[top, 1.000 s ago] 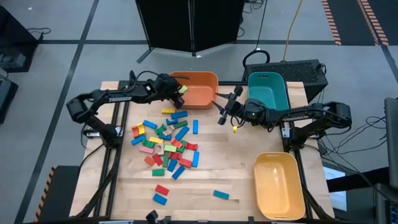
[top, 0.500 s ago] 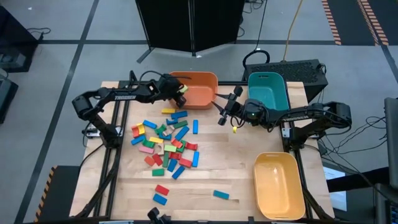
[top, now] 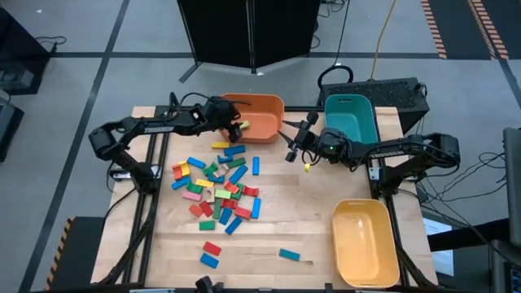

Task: Sort blocks by size
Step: Put the blue arch block into the orange bin

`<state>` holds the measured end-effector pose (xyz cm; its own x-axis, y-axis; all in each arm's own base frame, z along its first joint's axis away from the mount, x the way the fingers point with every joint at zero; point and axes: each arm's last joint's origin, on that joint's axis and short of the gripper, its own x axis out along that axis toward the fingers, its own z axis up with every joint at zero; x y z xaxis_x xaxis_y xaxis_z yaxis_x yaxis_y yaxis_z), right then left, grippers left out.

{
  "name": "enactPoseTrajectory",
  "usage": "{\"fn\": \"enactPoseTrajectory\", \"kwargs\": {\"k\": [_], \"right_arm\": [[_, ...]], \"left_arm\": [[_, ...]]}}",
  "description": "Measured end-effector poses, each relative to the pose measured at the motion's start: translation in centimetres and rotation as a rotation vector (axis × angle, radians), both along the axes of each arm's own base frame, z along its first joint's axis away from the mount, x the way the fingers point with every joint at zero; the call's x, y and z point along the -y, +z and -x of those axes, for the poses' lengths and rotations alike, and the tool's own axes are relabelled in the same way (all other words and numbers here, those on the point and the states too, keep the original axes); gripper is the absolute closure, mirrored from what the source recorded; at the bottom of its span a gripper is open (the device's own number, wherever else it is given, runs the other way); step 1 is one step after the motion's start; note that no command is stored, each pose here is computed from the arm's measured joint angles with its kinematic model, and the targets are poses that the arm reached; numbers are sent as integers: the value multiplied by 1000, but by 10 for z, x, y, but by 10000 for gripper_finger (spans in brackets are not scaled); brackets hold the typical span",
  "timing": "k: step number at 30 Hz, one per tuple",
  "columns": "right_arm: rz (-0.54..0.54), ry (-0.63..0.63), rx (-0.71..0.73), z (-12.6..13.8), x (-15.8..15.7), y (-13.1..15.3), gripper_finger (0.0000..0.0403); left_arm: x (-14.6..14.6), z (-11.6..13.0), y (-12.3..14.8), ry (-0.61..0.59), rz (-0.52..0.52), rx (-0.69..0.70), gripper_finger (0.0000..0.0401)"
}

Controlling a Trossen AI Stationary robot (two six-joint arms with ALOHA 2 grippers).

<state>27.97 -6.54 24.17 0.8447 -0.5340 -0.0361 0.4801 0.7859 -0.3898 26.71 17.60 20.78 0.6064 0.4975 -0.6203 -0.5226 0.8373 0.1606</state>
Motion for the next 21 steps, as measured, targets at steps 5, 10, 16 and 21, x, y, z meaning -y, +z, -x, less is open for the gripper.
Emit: {"fn": "enactPoseTrajectory", "kwargs": {"k": [5,10,16,21], "right_arm": [[0,0,0,0,0,0,245],[0,1,-1,0,0,0,245],[-2,2,-8,0,0,-1,245],[-3,2,-8,0,-1,-1,245]], "left_arm": [[21,2,26,-93,-73,23,162],[44,9,39,-148,-53,-4,162],[69,15,33,-219,26,-133,162],[89,17,21,-252,85,-219,162]]}}
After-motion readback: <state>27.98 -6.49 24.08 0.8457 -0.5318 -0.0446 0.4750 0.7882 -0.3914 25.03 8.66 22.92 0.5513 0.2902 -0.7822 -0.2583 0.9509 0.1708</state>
